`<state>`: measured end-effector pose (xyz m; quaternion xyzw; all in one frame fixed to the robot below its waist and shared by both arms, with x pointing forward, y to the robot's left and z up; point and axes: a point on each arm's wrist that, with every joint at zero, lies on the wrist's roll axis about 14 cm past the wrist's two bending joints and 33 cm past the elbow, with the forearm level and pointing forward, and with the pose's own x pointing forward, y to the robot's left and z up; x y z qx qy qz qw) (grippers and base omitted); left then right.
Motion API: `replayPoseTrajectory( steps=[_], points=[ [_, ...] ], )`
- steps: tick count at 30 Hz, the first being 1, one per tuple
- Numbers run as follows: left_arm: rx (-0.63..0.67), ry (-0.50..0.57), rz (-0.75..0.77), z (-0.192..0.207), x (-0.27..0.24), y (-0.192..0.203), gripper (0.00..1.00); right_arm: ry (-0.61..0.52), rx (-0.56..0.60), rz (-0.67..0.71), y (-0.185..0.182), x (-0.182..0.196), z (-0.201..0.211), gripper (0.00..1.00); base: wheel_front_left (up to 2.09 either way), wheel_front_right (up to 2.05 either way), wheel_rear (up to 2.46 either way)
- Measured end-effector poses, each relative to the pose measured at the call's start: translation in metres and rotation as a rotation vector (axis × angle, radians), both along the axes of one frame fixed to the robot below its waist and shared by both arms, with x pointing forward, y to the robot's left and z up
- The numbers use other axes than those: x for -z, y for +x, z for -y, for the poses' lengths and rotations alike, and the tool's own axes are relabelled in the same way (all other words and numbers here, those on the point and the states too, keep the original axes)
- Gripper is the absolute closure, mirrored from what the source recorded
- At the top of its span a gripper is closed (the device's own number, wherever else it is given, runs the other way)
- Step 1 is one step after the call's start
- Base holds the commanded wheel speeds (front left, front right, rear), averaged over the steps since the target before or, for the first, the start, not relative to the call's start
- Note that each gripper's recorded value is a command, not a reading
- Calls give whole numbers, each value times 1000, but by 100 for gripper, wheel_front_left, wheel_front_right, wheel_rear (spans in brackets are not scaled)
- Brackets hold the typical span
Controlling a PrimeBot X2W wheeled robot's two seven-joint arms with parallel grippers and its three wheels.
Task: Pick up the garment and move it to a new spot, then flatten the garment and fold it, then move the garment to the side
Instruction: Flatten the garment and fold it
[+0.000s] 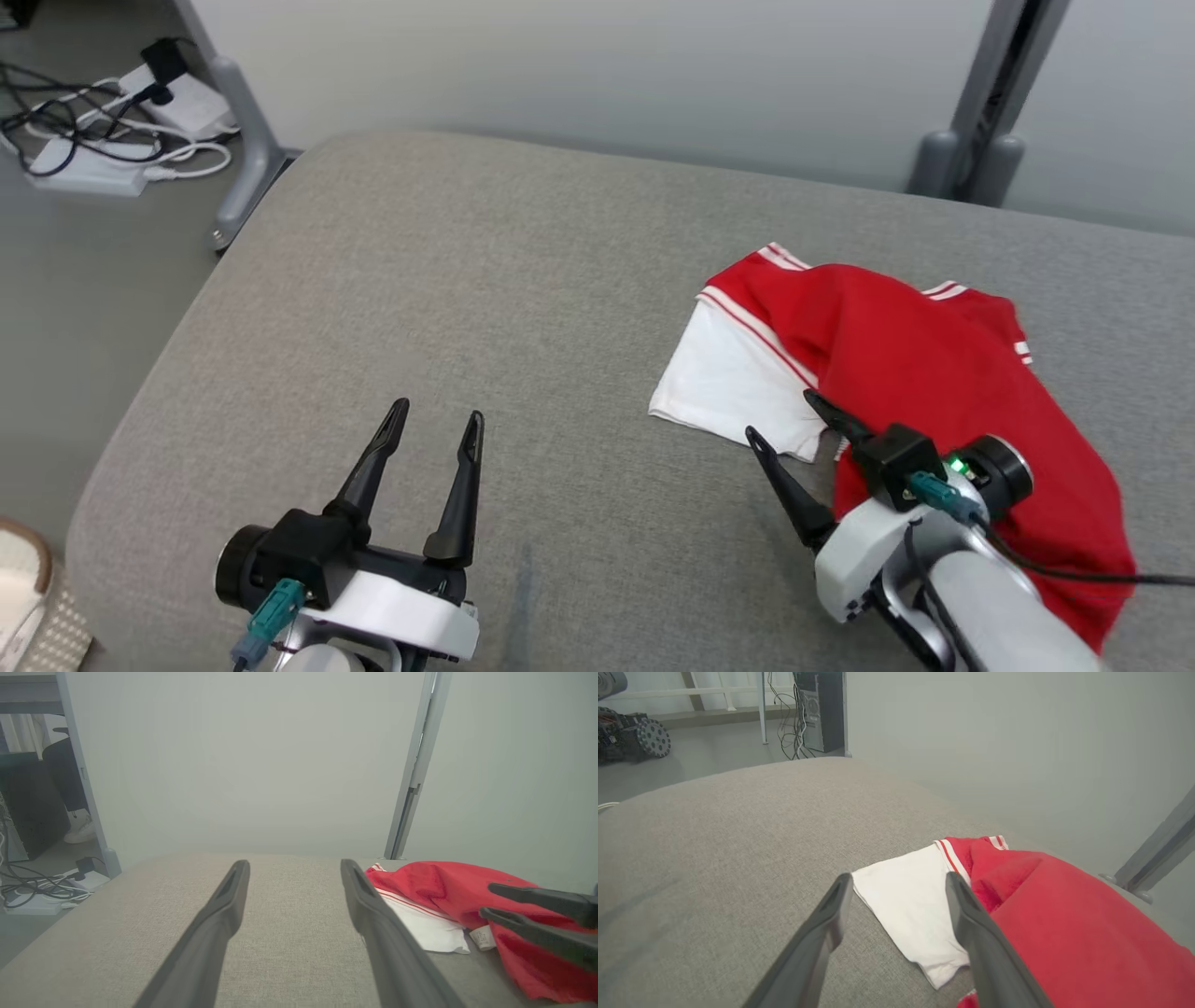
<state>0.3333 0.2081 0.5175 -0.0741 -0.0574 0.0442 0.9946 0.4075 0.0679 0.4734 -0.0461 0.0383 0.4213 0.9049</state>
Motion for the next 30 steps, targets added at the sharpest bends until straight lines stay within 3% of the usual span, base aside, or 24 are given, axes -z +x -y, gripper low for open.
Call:
replayPoseTrajectory(
  steps=[10,21,22,23,24,30],
  points=[
    [-122,-25,-73,-29,18,-12,0,-190,-90,-200,27,72,-26,0,0,0,0],
    [-167,-24,-97,-39,23,-16,0,-315,-107,-257,41,102,-28,0,0,0,0],
    [-165,-22,-95,-39,22,-14,0,-323,-104,-265,42,104,-28,28,0,0,0],
    [-164,-21,-92,-39,21,-13,0,-331,-102,-267,43,105,-27,84,0,0,0],
    [-162,-21,-91,-39,21,-13,0,-336,-103,-263,44,104,-27,100,0,0,0],
    [-150,-23,-84,-35,19,-12,0,-283,-103,-241,40,94,-35,100,0,0,0]
  ],
)
